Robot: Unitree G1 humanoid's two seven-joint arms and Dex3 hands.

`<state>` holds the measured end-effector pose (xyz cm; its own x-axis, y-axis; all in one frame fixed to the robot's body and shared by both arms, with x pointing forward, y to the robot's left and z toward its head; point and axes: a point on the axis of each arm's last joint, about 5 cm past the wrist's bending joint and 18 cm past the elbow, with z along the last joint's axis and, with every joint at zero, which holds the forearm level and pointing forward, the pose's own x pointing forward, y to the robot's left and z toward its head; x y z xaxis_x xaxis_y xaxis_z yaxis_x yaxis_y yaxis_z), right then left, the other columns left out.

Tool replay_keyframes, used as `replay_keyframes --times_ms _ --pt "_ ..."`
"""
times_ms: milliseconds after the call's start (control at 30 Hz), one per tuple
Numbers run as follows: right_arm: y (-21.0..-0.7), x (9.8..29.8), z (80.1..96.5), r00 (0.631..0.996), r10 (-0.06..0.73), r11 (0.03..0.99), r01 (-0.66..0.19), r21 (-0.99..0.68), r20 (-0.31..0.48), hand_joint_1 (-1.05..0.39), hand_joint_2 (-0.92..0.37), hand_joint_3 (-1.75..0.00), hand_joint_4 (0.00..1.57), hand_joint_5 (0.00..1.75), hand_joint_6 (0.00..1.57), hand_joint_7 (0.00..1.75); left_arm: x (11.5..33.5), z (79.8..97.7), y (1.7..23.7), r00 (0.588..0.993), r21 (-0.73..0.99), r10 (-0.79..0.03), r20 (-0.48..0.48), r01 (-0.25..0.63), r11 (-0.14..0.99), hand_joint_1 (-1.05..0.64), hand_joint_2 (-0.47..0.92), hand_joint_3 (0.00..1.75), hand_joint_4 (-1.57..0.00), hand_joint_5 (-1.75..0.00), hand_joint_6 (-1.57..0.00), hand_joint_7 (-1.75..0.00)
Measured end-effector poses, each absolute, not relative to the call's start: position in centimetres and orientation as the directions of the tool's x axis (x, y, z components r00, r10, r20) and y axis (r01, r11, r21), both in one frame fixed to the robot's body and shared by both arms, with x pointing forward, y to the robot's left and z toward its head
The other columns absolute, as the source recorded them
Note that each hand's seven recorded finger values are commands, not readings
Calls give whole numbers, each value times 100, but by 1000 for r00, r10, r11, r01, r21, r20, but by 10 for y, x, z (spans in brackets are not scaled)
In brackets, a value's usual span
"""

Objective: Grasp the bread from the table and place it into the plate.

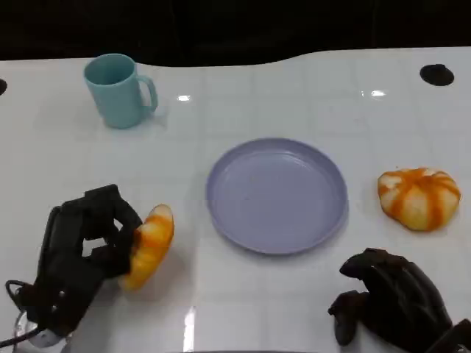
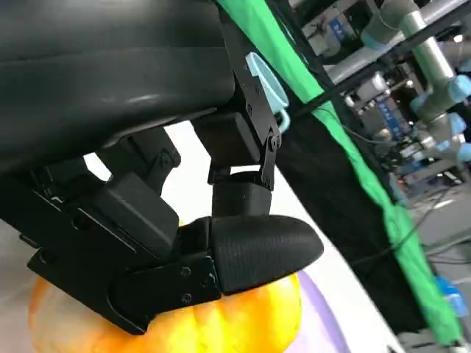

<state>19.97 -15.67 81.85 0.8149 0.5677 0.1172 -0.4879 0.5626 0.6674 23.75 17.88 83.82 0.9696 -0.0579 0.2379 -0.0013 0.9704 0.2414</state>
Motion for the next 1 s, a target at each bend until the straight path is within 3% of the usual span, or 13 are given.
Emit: replay_keyframes --times_ms 400,600,733,1000 --pt "-157 200 818 816 566 566 -488 665 117 -74 -92 -1 152 80 157 36 241 844 172 959 200 -70 274 15 980 -105 92 85 -156 -154 -148 -144" --pt "-156 202 819 815 567 565 -491 663 120 -74 -92 -1 152 81 157 36 253 854 159 944 182 -74 322 15 983 -105 92 81 -153 -155 -144 -145" --pt "-157 202 819 815 568 564 -485 668 112 -75 -90 0 152 81 157 37 261 862 151 928 207 -82 363 5 978 -105 92 84 -143 -170 -128 -161" --pt "-157 202 819 813 574 558 -480 676 103 -73 -90 0 152 81 157 36 275 879 133 874 295 -129 469 -17 955 -105 92 94 -136 -175 -113 -174"
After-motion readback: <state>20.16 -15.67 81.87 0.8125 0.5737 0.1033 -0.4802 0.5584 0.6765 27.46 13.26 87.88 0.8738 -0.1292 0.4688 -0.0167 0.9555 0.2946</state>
